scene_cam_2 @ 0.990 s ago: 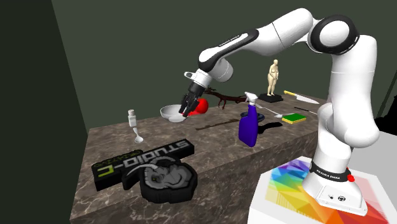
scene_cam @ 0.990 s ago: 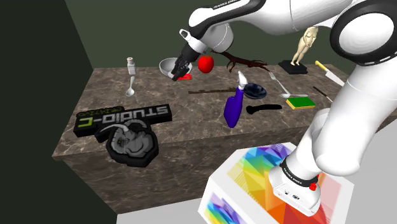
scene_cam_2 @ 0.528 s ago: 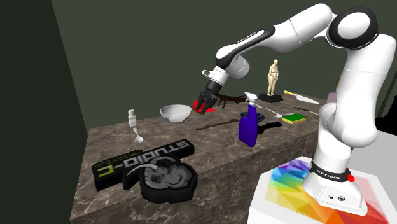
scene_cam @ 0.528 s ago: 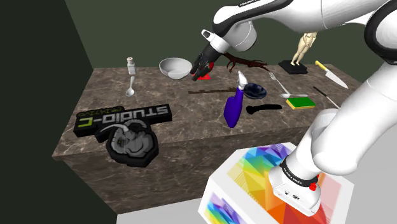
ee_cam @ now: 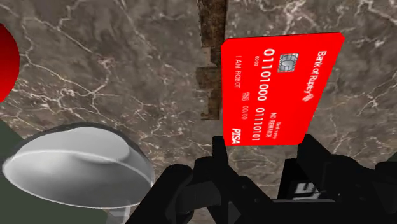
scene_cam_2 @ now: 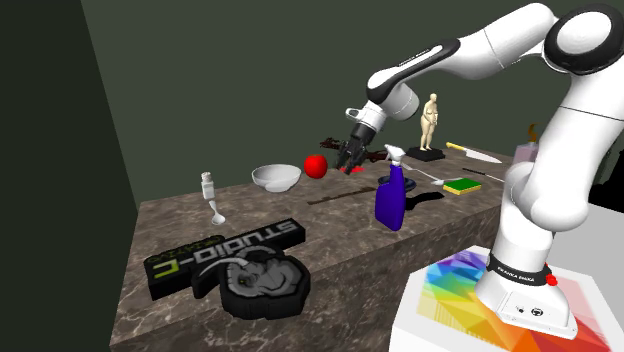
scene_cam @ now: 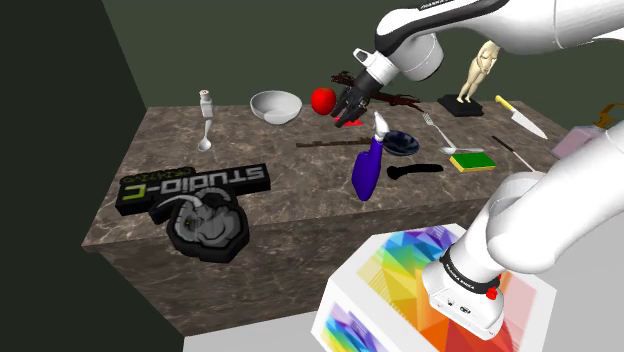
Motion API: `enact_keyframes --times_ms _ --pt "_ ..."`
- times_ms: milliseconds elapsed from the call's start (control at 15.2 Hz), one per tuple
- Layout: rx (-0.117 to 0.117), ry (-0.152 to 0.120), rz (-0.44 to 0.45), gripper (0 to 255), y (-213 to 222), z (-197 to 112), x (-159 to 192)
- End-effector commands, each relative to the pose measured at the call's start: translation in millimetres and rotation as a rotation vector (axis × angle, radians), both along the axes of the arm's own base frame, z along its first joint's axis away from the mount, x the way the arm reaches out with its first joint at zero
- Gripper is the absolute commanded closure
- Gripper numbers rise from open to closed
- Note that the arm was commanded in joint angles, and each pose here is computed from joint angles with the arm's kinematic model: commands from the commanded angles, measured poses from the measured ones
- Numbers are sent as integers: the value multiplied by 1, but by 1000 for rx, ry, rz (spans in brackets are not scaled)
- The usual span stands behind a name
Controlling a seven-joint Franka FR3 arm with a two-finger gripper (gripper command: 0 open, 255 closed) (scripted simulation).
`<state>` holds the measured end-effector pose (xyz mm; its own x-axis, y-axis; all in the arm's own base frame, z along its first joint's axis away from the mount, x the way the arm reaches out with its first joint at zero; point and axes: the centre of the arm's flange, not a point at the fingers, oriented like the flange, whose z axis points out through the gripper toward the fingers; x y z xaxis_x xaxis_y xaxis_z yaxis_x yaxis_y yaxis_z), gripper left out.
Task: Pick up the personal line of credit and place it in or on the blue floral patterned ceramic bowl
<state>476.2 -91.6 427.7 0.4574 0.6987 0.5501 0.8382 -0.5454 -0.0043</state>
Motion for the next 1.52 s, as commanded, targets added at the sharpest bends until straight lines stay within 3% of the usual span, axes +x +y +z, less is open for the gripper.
enact_keyframes --times_ms 0,858,1452 --pt "0 0 1 255 -25 0 -17" --pt "0 0 1 255 -166 4 -126" --pt "0 0 1 255 -166 -43 -126"
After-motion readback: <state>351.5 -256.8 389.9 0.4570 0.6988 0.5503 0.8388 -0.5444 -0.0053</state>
